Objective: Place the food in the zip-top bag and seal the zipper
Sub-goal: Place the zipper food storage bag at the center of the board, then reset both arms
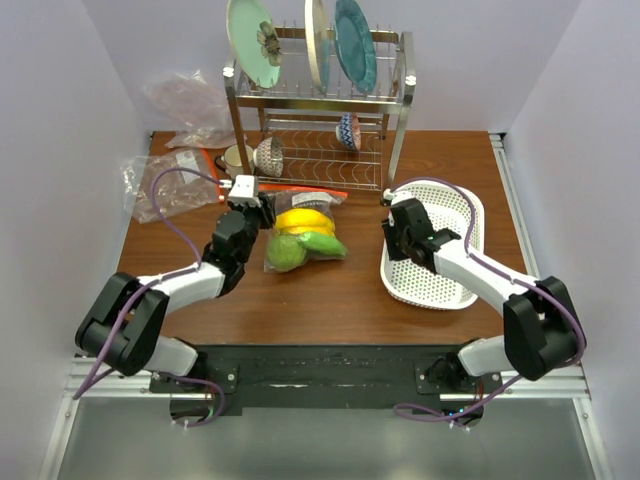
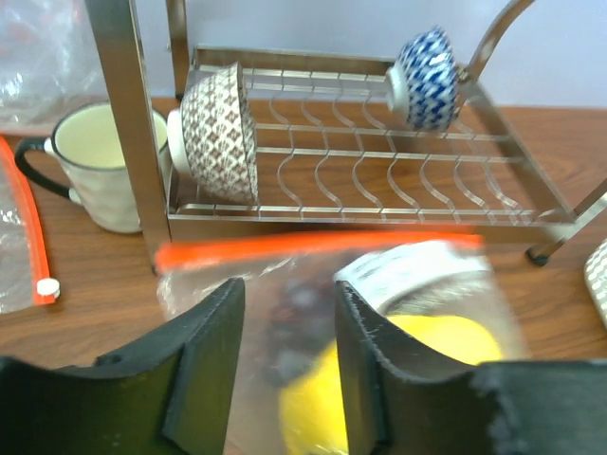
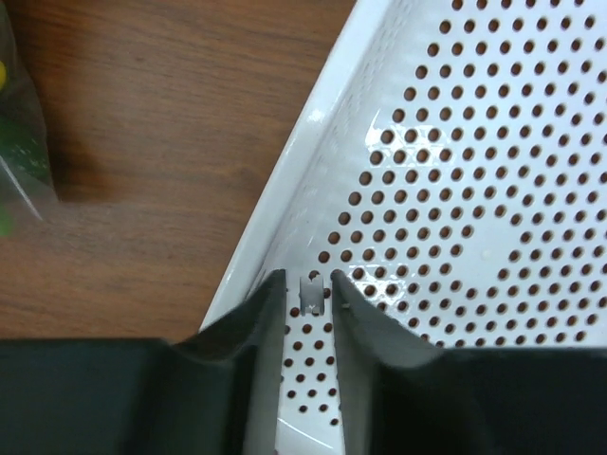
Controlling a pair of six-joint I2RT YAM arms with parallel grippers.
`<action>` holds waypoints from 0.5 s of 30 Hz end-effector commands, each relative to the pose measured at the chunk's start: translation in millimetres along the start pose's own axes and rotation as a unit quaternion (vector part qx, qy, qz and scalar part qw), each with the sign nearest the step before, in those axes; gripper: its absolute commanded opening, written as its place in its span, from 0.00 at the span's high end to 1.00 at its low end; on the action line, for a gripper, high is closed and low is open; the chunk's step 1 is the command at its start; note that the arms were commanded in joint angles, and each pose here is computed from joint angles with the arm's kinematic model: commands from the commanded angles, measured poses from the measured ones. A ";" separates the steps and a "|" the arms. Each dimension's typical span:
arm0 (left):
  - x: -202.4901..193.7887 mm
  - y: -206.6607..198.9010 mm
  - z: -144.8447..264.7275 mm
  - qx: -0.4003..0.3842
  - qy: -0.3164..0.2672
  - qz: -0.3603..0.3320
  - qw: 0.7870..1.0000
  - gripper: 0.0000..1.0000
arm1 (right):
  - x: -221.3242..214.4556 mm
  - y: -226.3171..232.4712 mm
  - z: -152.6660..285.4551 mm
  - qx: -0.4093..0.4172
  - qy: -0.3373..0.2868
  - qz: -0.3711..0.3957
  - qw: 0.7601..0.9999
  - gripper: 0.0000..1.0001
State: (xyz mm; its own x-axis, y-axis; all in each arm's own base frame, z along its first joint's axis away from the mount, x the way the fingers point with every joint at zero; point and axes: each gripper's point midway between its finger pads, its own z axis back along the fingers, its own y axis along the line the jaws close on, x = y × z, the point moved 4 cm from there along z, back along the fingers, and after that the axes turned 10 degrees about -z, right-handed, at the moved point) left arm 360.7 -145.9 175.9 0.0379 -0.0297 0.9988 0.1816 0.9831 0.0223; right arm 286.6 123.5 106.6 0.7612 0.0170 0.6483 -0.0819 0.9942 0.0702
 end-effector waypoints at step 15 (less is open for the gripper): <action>85.6 18.6 67.3 0.004 -0.015 0.056 0.998 0.19 | 69.8 12.2 82.7 0.054 -0.117 -0.077 0.989 0.01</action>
State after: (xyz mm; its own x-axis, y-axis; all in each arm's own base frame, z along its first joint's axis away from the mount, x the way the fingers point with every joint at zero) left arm 319.9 -127.4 241.9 0.0026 0.0356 0.9994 0.1810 0.9828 -0.0354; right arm 284.9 120.6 176.2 0.6412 -0.0771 0.7635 -0.0621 0.9865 0.1517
